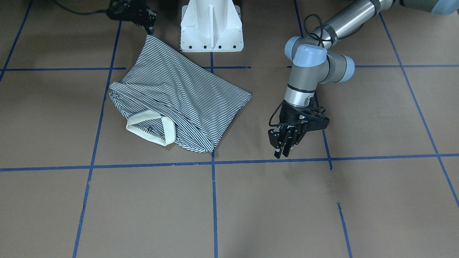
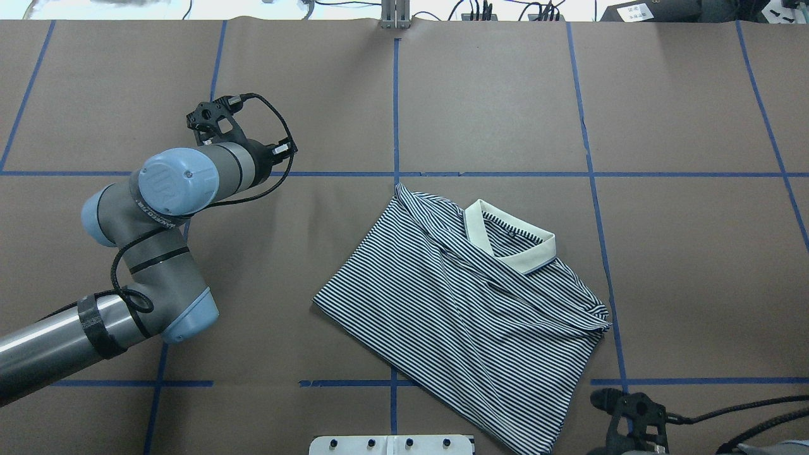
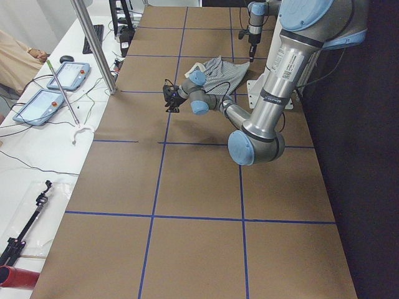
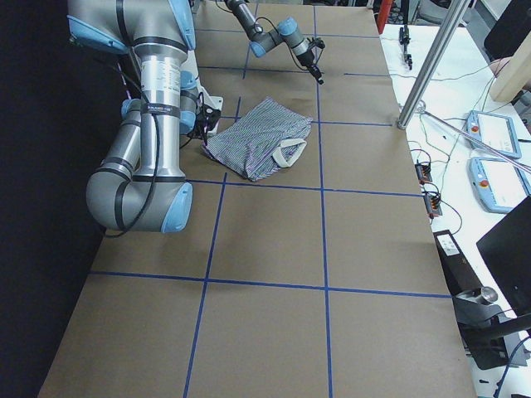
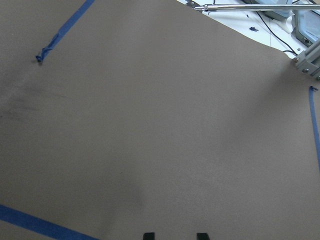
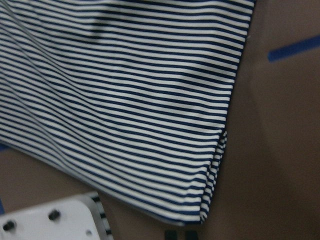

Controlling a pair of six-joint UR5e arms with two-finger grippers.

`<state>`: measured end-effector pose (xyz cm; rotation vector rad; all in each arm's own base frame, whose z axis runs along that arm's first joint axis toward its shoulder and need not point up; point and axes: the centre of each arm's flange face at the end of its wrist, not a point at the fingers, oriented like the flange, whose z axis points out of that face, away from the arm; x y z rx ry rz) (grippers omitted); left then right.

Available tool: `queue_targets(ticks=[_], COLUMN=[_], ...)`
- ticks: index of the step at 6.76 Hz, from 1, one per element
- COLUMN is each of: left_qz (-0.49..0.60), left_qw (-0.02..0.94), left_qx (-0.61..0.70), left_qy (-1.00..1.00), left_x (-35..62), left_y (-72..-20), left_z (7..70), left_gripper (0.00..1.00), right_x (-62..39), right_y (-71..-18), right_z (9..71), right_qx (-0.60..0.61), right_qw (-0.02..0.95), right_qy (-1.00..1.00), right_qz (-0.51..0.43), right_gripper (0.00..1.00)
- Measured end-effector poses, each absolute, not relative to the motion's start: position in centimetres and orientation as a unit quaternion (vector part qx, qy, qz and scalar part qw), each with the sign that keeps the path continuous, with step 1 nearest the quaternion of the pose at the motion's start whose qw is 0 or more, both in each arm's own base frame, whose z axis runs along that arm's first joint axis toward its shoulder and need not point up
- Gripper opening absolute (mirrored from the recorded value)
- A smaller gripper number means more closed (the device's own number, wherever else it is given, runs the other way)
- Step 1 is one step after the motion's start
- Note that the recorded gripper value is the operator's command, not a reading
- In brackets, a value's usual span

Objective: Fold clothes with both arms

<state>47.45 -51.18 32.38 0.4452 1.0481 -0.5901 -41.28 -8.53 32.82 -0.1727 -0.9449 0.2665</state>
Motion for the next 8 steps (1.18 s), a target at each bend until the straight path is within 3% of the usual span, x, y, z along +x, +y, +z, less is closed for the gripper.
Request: queue_targets(ticks=[2, 3, 6, 8], left_qz=[-0.274, -0.273, -0.256, -0.242], left_qw=[0.789, 0.788, 0.848, 0.869], left_qx=[0.182, 0.152, 0.057, 0.039], left_qy=[0.519, 0.53, 0.461, 0.43], left_x=[48.1, 48.7, 51.6, 54.4], left_y=[-48.3, -44.9, -32.4, -29.4], left_z=[29.8, 28.4, 25.9, 26.8], left_gripper=[0.44, 0.51, 0.53, 0.53], right_x=[-40.4, -39.7, -39.5, -39.9], right_y=[-9.5, -12.9, -26.1, -30.7], right_z=[31.6, 30.8, 29.6, 29.4], right_qx=[-0.031, 0.018, 0.084, 0.094], right_qw=[0.864, 0.847, 0.82, 0.819], right_qy=[-0.476, -0.49, -0.493, -0.489], right_qz=[0.16, 0.205, 0.277, 0.285], right_gripper=[1.0, 1.0, 1.0, 1.0])
